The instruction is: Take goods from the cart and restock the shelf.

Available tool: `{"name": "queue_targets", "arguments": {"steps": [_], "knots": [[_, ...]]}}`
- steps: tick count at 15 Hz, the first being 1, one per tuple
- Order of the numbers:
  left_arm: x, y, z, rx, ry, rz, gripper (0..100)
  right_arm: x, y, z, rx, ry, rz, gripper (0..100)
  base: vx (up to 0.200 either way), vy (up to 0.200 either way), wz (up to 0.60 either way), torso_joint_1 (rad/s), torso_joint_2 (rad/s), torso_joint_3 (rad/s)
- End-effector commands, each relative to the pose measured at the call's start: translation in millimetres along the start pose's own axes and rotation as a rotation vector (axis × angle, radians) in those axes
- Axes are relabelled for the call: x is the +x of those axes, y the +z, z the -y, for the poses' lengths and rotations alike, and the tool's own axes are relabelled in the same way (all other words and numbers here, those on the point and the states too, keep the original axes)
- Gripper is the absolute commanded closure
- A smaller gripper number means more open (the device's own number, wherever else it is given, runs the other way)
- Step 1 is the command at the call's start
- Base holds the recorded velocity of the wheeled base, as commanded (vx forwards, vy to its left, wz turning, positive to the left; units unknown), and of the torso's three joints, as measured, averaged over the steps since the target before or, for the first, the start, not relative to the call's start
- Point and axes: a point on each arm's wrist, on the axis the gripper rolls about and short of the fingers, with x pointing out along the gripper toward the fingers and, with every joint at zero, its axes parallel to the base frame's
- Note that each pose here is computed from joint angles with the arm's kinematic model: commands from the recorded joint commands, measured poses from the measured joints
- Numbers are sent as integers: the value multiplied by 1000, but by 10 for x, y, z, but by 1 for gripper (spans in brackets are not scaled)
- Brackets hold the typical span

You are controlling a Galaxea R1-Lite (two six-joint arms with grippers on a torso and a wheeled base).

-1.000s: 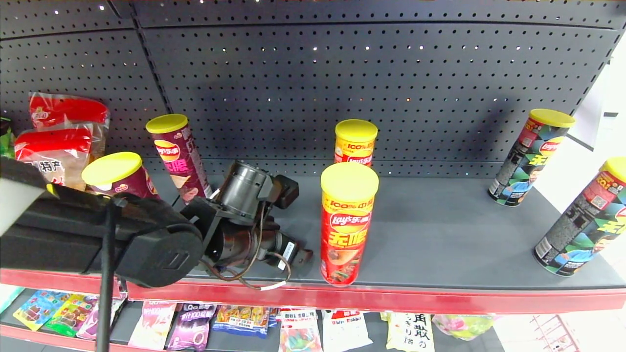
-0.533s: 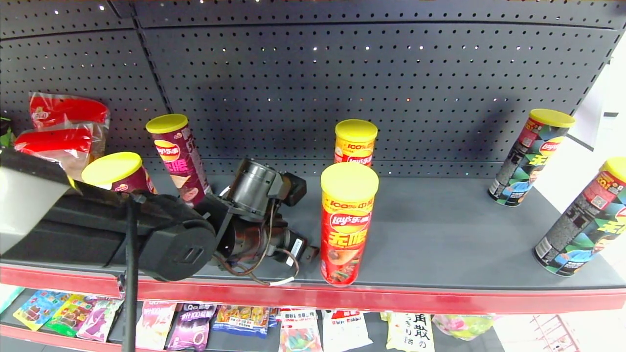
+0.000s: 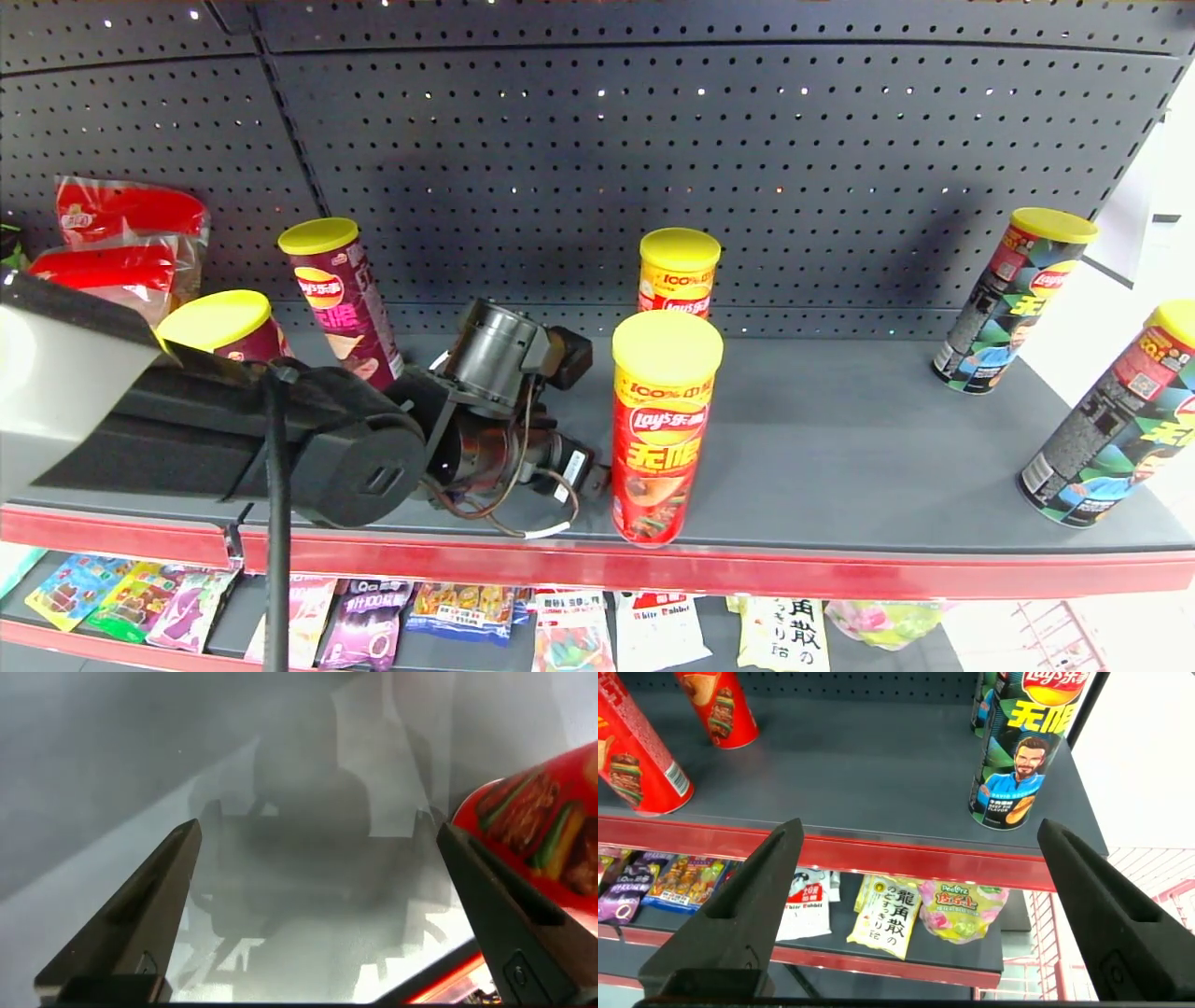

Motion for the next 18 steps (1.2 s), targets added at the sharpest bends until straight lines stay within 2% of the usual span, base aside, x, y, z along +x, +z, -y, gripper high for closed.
{"name": "queue_targets", "arguments": {"steps": [1, 13, 18], "knots": [[3, 10, 5, 1, -1, 3, 0, 6, 1, 0, -1, 0, -4, 0, 0, 0, 0, 0, 0, 0], [59, 58, 9, 1, 1, 12, 0, 11, -12, -1, 0, 3, -9, 0, 0, 0, 0, 0, 0, 0], [80, 77, 51, 8, -8, 17, 0, 17, -15, -2, 0, 3, -13, 0, 0, 0, 0, 0, 0, 0]]}}
